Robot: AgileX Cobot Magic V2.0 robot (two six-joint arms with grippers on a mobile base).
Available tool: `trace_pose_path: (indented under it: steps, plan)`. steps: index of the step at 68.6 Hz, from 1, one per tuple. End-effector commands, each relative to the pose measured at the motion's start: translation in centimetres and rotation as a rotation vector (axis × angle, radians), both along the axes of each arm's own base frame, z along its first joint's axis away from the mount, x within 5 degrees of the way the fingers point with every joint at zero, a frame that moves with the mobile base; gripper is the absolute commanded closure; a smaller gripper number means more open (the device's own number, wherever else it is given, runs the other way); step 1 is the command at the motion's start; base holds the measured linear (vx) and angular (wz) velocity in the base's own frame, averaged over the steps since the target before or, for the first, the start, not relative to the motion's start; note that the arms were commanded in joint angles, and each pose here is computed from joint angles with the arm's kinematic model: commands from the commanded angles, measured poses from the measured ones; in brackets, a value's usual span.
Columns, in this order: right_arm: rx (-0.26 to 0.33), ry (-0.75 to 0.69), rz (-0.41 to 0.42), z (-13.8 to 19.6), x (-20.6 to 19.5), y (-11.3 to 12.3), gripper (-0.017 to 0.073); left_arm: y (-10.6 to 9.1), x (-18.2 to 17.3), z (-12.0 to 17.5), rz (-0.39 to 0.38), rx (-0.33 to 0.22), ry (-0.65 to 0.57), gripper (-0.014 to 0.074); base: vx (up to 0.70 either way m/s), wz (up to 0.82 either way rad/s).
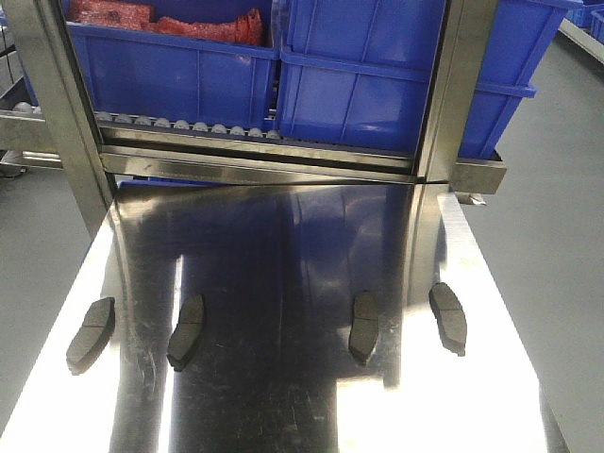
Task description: Move and align brake pads A on conveyor
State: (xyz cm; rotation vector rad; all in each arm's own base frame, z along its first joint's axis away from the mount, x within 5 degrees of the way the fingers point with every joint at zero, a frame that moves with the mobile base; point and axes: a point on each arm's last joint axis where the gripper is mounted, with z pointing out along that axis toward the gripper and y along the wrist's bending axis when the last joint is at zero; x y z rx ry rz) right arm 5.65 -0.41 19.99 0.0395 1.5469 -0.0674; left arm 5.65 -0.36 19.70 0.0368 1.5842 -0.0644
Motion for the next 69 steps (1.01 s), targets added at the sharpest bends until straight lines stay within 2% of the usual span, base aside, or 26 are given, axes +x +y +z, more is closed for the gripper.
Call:
trace_pose_path:
  steps: [1, 69]
  plan:
    - [-0.014, -0.076, 0.002, 0.40, -0.06, 0.05, 0.0571, -0.02, -0.05, 0.13, -0.004, -0.013, -0.065, 0.0600, 0.00, 0.00]
    - [-0.014, -0.076, 0.002, 0.40, -0.06, 0.05, 0.0571, -0.02, -0.05, 0.13, -0.004, -0.013, -0.065, 0.0600, 0.00, 0.00]
